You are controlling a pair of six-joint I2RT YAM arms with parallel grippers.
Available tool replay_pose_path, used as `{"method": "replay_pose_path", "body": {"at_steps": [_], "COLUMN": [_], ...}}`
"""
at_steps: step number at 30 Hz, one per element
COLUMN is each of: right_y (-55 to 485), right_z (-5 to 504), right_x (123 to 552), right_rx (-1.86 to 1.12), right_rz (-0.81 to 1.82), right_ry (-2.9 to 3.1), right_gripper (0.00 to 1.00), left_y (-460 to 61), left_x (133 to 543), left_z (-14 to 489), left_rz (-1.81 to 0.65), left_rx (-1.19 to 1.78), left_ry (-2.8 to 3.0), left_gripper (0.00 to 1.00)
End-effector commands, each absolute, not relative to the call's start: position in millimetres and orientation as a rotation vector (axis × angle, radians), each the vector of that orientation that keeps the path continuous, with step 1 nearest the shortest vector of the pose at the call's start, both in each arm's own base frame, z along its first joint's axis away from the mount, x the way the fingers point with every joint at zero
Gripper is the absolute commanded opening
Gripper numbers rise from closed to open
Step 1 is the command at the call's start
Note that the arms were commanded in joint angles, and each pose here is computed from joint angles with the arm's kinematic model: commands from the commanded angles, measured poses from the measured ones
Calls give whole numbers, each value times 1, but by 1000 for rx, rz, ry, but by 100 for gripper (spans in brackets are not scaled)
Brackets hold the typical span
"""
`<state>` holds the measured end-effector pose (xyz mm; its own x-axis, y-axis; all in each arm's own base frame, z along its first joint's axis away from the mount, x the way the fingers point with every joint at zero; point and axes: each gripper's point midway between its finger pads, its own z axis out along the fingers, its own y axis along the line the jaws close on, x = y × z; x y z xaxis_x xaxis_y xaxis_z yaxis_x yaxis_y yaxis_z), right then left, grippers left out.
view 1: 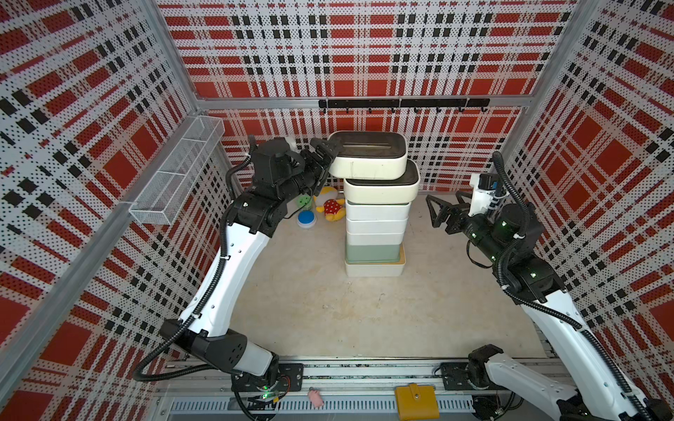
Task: Stack the tissue boxes
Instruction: Adjust the tissue box on the tissue box.
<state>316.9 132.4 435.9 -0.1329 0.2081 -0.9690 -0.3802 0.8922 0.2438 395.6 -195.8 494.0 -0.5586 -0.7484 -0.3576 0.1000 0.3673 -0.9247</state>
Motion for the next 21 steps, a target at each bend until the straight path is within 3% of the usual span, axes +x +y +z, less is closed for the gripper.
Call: {"method": "replay_pose_path", "body": {"at_steps": [1, 12, 21], "right_y": [133, 139, 161], "right_z": [465, 489, 519], "right_x": [313, 322, 332], "right_rx": [-132, -95, -96], "right_rz": [543, 599, 756], "right_ry": [1554, 1589, 1607], "right_gripper": [100, 100, 100], "left_y": [-189, -157, -155], "left_x": [386, 376, 382], "left_z": [512, 516, 539], "left_rz": [-1305, -1202, -1044], "left_rx": [-519, -524, -268], "left_ry": [1759, 1731, 1734], "left_gripper": [99, 99, 99]}}
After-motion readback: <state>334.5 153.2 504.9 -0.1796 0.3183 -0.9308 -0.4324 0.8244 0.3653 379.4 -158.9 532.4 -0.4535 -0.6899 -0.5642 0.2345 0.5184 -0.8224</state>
